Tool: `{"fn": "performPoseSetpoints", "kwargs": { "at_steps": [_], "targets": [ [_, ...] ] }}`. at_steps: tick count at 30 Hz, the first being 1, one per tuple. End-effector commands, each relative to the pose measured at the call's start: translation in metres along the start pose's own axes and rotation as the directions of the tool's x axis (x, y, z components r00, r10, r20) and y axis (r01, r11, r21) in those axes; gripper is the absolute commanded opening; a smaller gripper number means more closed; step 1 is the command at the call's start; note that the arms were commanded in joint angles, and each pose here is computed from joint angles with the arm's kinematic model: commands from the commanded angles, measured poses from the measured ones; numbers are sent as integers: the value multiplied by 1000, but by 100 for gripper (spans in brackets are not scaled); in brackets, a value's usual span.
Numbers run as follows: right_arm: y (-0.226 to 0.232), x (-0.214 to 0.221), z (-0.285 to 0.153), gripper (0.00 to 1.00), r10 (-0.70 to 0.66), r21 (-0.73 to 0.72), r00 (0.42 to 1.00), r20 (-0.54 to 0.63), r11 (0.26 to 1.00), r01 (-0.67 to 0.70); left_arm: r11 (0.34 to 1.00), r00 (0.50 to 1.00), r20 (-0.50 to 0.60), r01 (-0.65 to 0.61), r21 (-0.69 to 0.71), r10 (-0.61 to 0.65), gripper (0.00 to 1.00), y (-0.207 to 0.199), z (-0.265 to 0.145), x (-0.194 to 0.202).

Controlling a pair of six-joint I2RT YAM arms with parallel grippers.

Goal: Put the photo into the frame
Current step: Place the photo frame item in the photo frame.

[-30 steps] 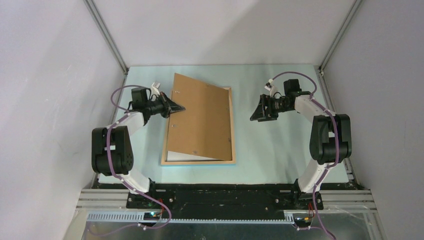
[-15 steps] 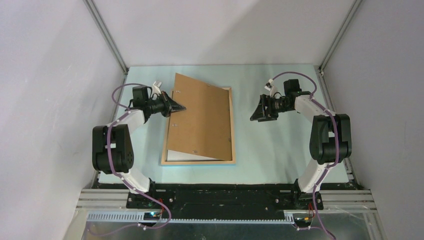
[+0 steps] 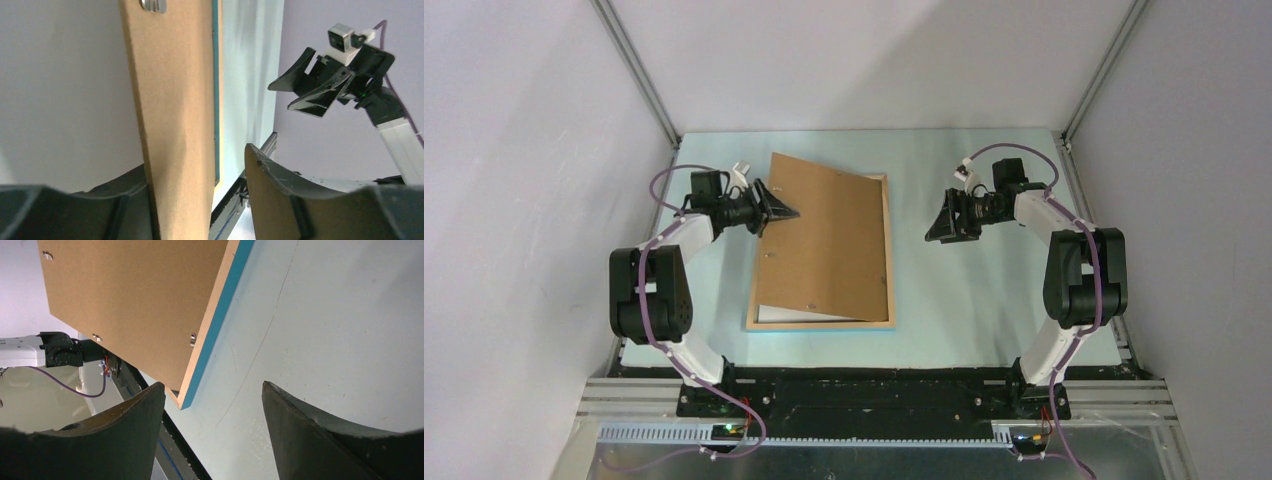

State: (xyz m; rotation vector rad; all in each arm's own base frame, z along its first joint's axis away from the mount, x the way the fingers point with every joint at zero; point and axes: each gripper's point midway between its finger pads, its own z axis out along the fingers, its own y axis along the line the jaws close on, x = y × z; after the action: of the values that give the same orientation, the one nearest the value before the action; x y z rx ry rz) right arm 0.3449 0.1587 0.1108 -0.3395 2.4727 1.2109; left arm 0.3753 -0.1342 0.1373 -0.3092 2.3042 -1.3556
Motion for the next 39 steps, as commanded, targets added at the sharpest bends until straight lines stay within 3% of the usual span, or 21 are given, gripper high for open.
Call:
{"fn": "performPoseSetpoints", "kwargs": {
  "at_steps": [1, 6, 12, 21, 39],
  "targets": [
    [-2, 2, 0, 75, -10, -3, 1000, -2, 1000, 10, 998, 998, 6, -67, 7, 67, 60, -13, -1, -7],
    [-2, 1, -1, 75, -10, -3, 1000, -1, 1000, 10, 997, 997, 1, -73, -33, 73, 85, -8, 0, -11],
    [-2, 2, -1, 75, -4, -3, 1000, -2, 1000, 4, 989, 997, -2, -78, -127, 78, 99, 11, 1, -14],
    [-4, 1, -1, 75, -2, -4, 1000, -1, 1000, 2, 957, 996, -10, -88, -276, 88, 100, 35, -6, -15],
    [-5, 2, 0, 75, 1, -5, 1000, -2, 1000, -1, 926, 982, -88, -189, -326, 169, 100, 29, 1, -3]
  ]
}}
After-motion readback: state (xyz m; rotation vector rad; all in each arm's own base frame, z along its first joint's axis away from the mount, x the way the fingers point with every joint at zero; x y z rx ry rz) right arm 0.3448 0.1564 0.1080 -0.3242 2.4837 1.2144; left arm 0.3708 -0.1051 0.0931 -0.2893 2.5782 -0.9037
